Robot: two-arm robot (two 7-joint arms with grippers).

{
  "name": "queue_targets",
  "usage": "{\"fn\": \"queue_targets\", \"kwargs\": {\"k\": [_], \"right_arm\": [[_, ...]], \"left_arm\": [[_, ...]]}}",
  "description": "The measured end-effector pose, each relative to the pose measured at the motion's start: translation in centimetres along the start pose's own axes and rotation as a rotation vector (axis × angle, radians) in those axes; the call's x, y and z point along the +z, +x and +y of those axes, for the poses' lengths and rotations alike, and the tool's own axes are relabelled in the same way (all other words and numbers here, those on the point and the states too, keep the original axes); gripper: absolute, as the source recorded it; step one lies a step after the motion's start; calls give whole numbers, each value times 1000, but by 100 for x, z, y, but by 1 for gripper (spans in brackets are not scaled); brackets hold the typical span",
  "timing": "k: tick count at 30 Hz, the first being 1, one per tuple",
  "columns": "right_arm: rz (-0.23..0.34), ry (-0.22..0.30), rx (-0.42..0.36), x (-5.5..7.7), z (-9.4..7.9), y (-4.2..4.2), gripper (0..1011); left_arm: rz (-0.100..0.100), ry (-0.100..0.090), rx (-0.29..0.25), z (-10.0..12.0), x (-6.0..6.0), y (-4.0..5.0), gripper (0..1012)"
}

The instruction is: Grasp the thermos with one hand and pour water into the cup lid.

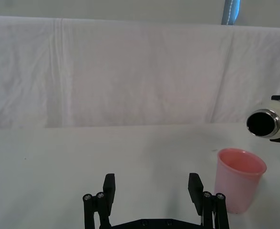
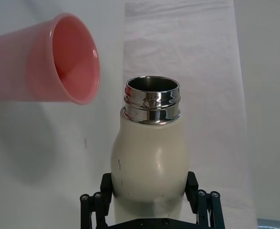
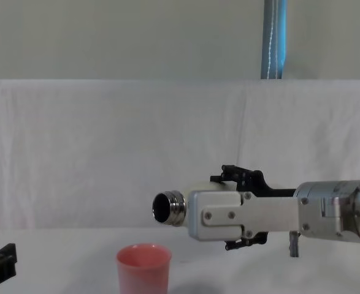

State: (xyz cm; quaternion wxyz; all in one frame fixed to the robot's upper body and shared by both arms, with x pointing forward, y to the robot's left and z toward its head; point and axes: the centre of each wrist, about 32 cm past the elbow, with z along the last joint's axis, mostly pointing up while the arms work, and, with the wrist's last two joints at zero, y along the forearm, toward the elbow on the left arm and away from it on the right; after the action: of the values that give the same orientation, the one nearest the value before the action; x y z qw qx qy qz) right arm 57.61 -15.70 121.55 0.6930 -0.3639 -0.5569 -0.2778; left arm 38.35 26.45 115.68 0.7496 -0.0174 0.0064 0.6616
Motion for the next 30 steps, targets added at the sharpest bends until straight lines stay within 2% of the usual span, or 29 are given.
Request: {"fn": "queue_targets", "kwargs": {"k": [10,14,15,19,21,30], "right_arm": [[95,7,16,-4,-61,38,948],[169,23,4,-38,-126,59,948],[169,23,4,-38,-126,59,948],[242,51,-16,-79,-188,64,948],[305,76,-35,-114,-241,51,948],[469,111,-76,-162,-370,7,948]], "left_arm": [[0,0,0,0,0,0,1001],[0,0,0,0,0,0,1001],[0,0,0,0,0,0,1001],[0,0,0,0,0,0,1001],[0,0,0,0,0,0,1001],[0,0,0,0,0,0,1001]]}}
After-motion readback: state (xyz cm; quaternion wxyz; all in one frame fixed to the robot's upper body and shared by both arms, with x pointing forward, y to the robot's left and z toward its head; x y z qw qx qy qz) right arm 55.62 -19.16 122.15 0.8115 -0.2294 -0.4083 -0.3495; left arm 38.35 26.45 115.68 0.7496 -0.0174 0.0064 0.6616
